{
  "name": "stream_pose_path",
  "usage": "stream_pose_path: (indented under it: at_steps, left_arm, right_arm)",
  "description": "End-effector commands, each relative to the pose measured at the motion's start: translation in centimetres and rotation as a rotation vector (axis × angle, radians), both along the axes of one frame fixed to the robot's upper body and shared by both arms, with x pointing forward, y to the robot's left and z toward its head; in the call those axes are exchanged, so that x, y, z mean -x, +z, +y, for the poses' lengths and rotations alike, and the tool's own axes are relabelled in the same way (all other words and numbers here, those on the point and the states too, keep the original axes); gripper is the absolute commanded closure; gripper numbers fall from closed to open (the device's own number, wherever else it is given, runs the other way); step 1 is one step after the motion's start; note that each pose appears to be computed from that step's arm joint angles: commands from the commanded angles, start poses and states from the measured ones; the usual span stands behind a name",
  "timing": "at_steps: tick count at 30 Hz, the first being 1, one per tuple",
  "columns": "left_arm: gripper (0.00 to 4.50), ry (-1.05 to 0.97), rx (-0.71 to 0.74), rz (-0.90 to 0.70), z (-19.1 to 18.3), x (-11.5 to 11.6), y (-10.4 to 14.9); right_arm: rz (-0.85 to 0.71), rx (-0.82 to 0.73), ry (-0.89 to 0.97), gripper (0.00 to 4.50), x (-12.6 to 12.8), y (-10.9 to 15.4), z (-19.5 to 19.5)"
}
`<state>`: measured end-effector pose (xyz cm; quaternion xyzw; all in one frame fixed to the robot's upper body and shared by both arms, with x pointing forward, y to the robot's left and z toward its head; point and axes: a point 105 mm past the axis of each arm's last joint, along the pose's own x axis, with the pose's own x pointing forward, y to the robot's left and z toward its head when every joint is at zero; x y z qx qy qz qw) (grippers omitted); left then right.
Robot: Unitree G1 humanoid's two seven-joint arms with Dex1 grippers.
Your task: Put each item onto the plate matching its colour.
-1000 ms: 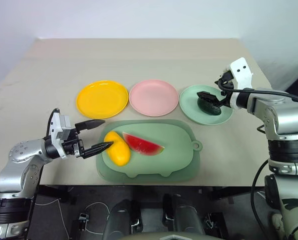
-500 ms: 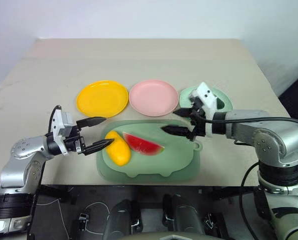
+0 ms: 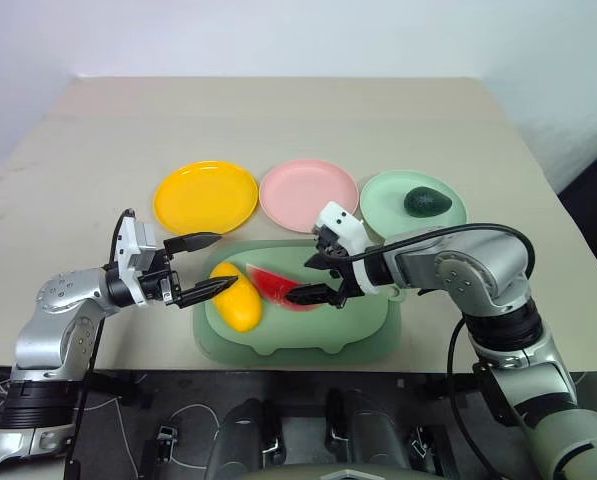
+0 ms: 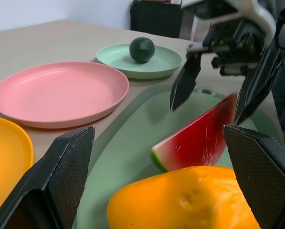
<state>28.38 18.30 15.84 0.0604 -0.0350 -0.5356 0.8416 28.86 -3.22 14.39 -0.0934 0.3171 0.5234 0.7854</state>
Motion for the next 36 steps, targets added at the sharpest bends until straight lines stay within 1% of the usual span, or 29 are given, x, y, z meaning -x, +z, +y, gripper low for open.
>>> stream_pose_path:
  at_steps: [1, 5, 11, 17, 29, 32, 35, 36]
  left_arm:
    - [0.00, -0.011, -0.014, -0.041, -0.4, 0.2, 0.9]
    - [0.00, -0.008, -0.016, -0.040, -0.4, 0.1, 0.8]
    - [0.00, 0.004, 0.016, -0.030, -0.3, 0.0, 1.1]
    - [0.00, 0.002, 0.006, -0.027, -0.2, 0.1, 1.1]
    - [0.00, 0.003, -0.007, -0.025, 0.1, 0.3, 0.9]
    - [0.00, 0.003, -0.010, -0.024, 0.2, 0.3, 0.9]
    - [0.00, 0.003, -0.011, -0.023, 0.2, 0.2, 0.8]
    - [0.00, 0.003, -0.011, -0.024, 0.2, 0.2, 0.8]
  right_arm:
    - [-0.042, 0.007, 0.033, 0.02, -0.2, 0.7, 1.0]
    - [-0.061, 0.078, 0.041, 0.02, -0.8, -0.2, 1.5]
    - [-0.092, 0.132, 0.067, 0.02, -1.3, -1.0, 2.1]
    - [-0.114, 0.178, 0.092, 0.02, -1.3, -1.8, 2.5]
    - [-0.163, 0.262, 0.110, 0.02, -1.7, -2.7, 2.4]
    - [-0.179, 0.272, 0.117, 0.62, -1.8, -2.6, 2.4]
    - [-0.182, 0.272, 0.120, 1.62, -1.8, -2.6, 2.4]
    - [-0.184, 0.272, 0.122, 1.88, -1.8, -2.5, 2.4]
